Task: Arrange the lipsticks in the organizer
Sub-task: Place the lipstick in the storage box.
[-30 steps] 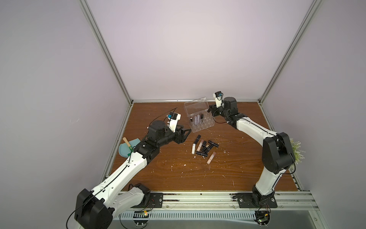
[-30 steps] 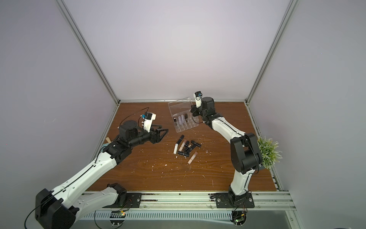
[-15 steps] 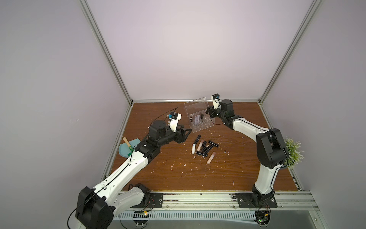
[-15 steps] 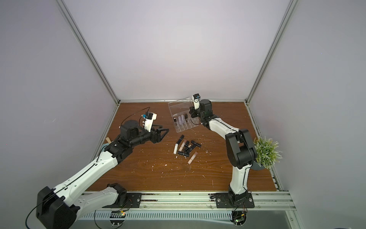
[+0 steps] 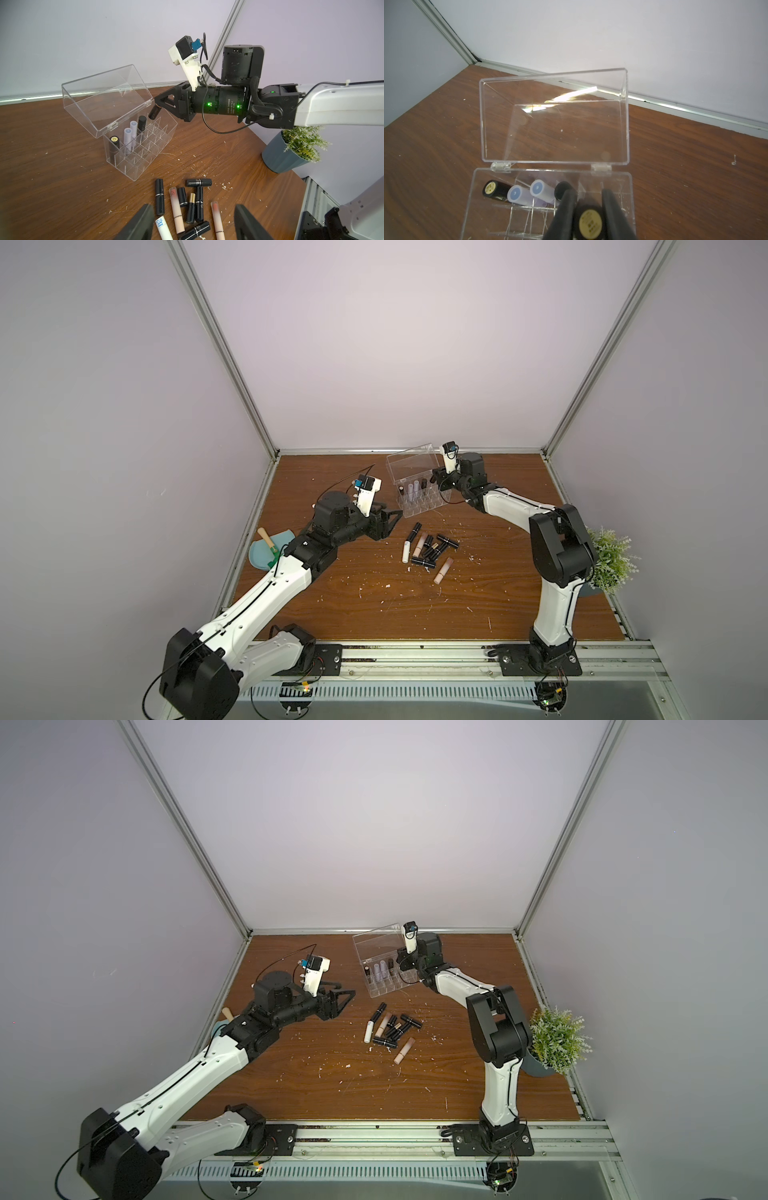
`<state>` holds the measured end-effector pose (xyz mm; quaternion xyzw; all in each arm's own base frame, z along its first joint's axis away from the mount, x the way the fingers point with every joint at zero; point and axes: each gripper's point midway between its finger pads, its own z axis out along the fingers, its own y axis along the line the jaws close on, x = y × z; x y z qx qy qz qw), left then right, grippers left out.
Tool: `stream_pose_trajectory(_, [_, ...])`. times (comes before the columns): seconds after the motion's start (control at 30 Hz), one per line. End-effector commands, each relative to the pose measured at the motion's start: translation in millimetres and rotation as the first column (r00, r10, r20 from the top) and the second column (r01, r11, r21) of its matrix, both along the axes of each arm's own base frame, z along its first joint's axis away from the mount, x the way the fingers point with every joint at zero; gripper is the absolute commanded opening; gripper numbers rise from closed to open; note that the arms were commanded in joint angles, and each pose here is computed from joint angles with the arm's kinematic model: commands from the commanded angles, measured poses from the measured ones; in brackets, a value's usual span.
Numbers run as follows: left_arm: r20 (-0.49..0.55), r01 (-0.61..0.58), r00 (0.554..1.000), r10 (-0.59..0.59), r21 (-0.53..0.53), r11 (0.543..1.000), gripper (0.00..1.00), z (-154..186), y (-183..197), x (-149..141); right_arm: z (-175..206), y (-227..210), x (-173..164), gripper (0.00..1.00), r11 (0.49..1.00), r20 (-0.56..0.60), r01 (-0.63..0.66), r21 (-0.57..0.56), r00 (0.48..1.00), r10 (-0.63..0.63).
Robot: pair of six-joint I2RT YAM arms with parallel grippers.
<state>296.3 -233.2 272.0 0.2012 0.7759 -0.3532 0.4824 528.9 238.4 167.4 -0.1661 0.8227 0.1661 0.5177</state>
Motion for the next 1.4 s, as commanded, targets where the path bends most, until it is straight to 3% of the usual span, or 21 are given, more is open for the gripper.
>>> stream_pose_trajectory(0.0, [0.007, 0.001, 1.0, -0.001, -0.011, 1.0, 0.65, 1.2, 0.6, 2.5, 20.4, 7.2, 6.2, 0.14, 1.0, 0.065, -0.006, 0.021, 0.998, 0.005])
stream_pose_trajectory(0.77, [-0.012, 0.016, 1.0, -0.016, -0.028, 0.999, 0.65, -5.1, -2.8, 1.2, 1.0, 14.5, 22.0, 0.16, 1.0, 0.034, -0.011, 0.005, 0.999, 0.01])
stream_pose_trajectory(1.07, [-0.026, 0.005, 1.0, -0.006, -0.028, 1.0, 0.66, -9.3, -2.7, 3.7, 0.0, 14.0, 20.9, 0.3, 1.0, 0.025, -0.012, -0.007, 1.0, 0.013])
stream_pose_trajectory(1.23, [-0.059, -0.014, 0.998, 0.013, -0.013, 1.0, 0.66, -22.7, -2.9, 9.9, 7.9, 11.7, 18.0, 0.46, 1.0, 0.033, -0.011, -0.002, 0.999, 0.011])
stream_pose_trajectory(1.37, [-0.093, -0.036, 0.995, 0.037, 0.009, 0.999, 0.65, -36.5, -2.9, 17.0, 15.4, 10.5, 13.8, 0.49, 1.0, 0.043, -0.01, 0.003, 0.999, 0.009])
